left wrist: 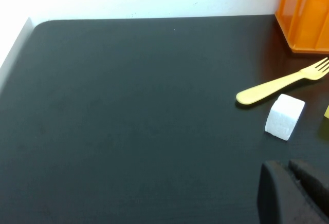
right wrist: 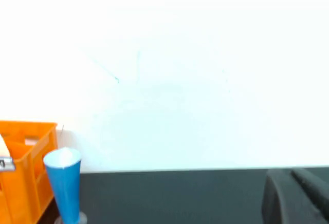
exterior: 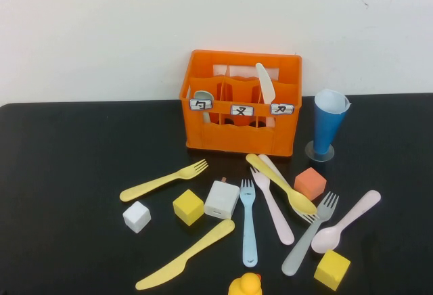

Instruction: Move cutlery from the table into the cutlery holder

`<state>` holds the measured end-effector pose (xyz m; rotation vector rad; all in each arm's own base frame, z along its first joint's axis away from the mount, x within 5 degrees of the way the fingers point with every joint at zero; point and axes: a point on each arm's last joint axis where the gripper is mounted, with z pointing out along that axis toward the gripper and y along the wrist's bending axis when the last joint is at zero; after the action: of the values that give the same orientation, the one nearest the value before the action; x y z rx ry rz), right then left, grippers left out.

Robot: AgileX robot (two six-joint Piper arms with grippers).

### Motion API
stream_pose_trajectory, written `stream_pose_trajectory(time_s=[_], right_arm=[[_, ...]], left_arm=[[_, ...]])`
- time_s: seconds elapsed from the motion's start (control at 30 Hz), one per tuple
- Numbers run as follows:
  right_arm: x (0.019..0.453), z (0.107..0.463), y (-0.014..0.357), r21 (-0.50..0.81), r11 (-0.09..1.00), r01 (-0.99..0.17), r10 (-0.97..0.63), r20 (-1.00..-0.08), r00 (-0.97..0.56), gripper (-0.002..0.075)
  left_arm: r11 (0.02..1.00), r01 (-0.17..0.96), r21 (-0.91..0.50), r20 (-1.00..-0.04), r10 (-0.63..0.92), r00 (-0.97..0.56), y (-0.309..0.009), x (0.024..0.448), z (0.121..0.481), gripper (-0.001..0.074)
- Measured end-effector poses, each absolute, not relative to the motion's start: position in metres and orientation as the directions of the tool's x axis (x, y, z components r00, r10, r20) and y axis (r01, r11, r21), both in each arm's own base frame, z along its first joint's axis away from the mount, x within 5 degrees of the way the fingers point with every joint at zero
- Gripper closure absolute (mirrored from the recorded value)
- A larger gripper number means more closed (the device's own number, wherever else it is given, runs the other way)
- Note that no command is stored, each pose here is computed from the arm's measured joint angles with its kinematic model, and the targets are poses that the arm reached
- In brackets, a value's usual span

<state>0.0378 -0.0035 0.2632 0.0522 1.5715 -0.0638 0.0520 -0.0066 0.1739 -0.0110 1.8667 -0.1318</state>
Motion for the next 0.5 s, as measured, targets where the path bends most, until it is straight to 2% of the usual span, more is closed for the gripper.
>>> stream_pose_trajectory(time_s=[0.17, 0.27, 0.4, 0.5], right_arm=[[0.044, 0.266, -0.003, 0.005, 0.998, 0.07, 0.012, -0.995, -0.099, 0.0729], [0.049, 0.266, -0.002, -0.06, 0.998, 0.035, -0.052, -0.979, -0.196, 0.0729], [0.057, 0.287, 0.003, -0.207, 0.974, -0.09, -0.225, -0.917, -0.33, 0.0729], [0.067, 0.309, 0.008, -0.227, 0.954, -0.198, -0.291, -0.863, -0.412, 0.0729]], left_arm=[[0.994, 0.06, -0.097, -0.952, -0.075, -0.296, -0.007, 0.052, 0.174, 0.0736], [0.994, 0.06, -0.097, -0.952, -0.075, -0.296, -0.007, 0.052, 0.174, 0.0736], [0.994, 0.06, -0.097, -0.952, -0.075, -0.296, -0.007, 0.052, 0.174, 0.0736], [0.994, 0.06, -0.097, -0.952, -0.075, -0.296, -0.007, 0.052, 0.174, 0.0736]])
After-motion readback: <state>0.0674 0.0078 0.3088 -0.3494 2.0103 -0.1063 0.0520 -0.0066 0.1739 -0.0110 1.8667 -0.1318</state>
